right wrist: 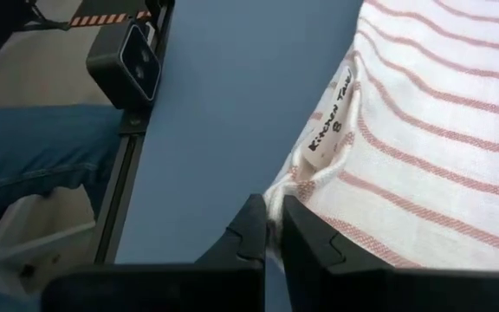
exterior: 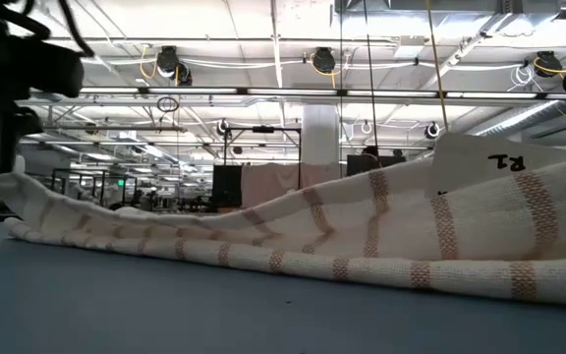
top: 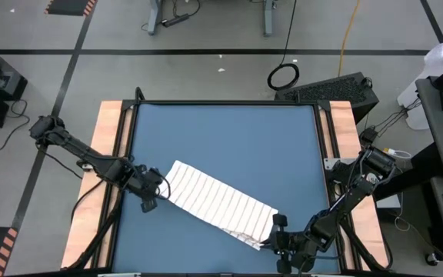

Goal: Roll towel
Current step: Fold the white towel

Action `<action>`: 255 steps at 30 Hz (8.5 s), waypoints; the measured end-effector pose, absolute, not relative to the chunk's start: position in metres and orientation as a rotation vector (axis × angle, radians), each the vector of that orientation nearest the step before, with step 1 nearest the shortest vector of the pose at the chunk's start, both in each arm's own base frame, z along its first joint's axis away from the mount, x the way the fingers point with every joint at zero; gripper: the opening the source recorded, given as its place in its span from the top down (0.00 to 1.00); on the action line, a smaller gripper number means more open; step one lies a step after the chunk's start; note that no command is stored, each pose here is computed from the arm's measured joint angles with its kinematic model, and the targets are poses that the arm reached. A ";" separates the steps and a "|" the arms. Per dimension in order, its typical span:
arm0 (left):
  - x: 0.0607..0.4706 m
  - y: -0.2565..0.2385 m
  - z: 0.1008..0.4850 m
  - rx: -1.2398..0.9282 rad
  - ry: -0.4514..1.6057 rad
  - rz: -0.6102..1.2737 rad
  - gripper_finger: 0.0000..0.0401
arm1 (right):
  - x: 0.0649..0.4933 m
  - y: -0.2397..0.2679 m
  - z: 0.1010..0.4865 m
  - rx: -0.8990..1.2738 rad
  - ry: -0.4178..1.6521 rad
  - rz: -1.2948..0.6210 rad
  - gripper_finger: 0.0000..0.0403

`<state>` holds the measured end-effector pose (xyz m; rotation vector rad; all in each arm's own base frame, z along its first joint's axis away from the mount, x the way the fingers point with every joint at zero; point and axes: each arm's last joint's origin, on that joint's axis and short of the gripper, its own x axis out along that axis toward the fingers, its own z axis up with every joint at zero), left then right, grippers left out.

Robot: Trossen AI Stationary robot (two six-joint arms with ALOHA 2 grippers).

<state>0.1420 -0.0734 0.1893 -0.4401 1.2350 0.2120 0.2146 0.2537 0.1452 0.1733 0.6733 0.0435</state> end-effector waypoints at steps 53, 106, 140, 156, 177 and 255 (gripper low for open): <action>0.139 -0.147 0.155 0.028 1.034 0.178 0.60 | 0.216 0.252 0.146 0.199 0.638 -0.014 0.98; 0.160 -0.128 0.197 0.248 1.161 0.358 0.93 | 0.198 0.227 0.182 0.131 0.662 -0.092 0.98; 0.162 -0.193 0.151 0.073 1.119 0.086 0.85 | 0.173 0.223 0.185 0.100 0.666 -0.191 0.98; 0.170 -0.166 0.203 0.306 0.953 0.308 0.98 | 0.171 0.195 0.214 0.026 0.518 -0.323 0.98; 0.221 -0.031 0.291 0.404 0.831 0.679 0.99 | 0.136 0.096 0.288 -0.117 0.439 -0.503 0.98; 0.216 0.047 0.233 0.101 1.053 0.410 0.97 | 0.151 0.078 0.194 0.040 0.646 -0.522 0.98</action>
